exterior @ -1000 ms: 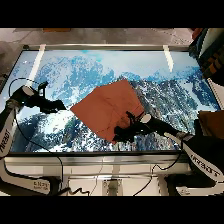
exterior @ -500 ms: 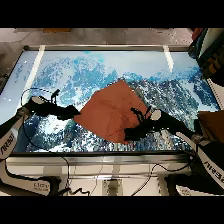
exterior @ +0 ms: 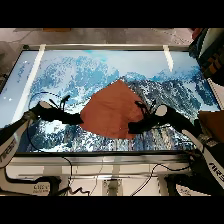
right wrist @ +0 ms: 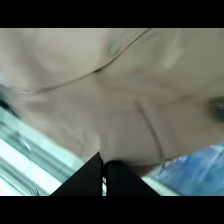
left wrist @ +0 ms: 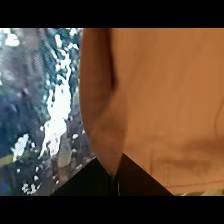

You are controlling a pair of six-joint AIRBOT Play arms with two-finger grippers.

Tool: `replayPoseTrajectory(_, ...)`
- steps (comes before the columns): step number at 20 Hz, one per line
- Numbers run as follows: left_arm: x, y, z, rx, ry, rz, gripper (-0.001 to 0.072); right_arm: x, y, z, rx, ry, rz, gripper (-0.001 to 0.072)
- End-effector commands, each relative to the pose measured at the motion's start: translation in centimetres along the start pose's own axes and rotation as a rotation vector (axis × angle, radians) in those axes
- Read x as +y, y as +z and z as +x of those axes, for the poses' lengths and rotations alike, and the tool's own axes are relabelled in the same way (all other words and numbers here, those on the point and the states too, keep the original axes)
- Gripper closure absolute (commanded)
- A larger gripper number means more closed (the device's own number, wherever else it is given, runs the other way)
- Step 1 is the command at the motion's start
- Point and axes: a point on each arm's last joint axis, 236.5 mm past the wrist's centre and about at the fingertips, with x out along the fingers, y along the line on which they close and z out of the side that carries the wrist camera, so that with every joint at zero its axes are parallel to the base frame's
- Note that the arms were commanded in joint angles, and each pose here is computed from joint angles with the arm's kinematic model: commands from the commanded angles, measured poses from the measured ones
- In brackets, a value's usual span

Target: Fold the clothes and pants, and hang the long-sleeved shirts on hangers.

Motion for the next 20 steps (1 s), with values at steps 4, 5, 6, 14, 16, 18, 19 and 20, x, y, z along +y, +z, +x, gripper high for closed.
replayPoseTrajectory(4, -10.2, 4.0, -14.3, -0.414, -0.006, 0.247, 0.0692, 7.0, 7.0, -11.2, -0.300, 0.063, -0.170, 0.0697)
replayPoseTrajectory(5, -13.0, 3.9, -17.3, -0.509, -0.021, 0.300, 0.0692, 9.5, 7.2, -13.7, -0.362, 0.077, -0.231, 0.0696)
replayPoseTrajectory(6, -15.6, 3.5, -20.4, -0.606, -0.024, 0.356, 0.0692, 11.7, 7.1, -16.2, -0.424, 0.088, -0.288, 0.0697)
replayPoseTrajectory(14, -29.5, -7.5, -44.4, -1.522, 0.031, 0.637, 0.0692, 24.0, -3.4, -36.5, -0.924, 0.215, -0.541, 0.0697)
replayPoseTrajectory(16, -30.9, -10.4, -45.6, -1.564, -0.102, 0.563, 0.0692, 25.5, -6.4, -39.5, -1.020, 0.271, -0.543, 0.0697)
replayPoseTrajectory(18, -31.2, -11.2, -44.6, -1.507, -0.178, 0.506, 0.0693, 26.1, -7.6, -41.3, -1.089, 0.291, -0.554, 0.0697)
replayPoseTrajectory(19, -30.7, -10.6, -43.4, -1.454, -0.170, 0.487, 0.0692, 25.9, -7.3, -41.4, -1.097, 0.280, -0.550, 0.0697)
replayPoseTrajectory(20, -29.8, -9.4, -42.1, -1.395, -0.154, 0.453, 0.0693, 25.3, -6.3, -40.8, -1.082, 0.265, -0.521, 0.0697)
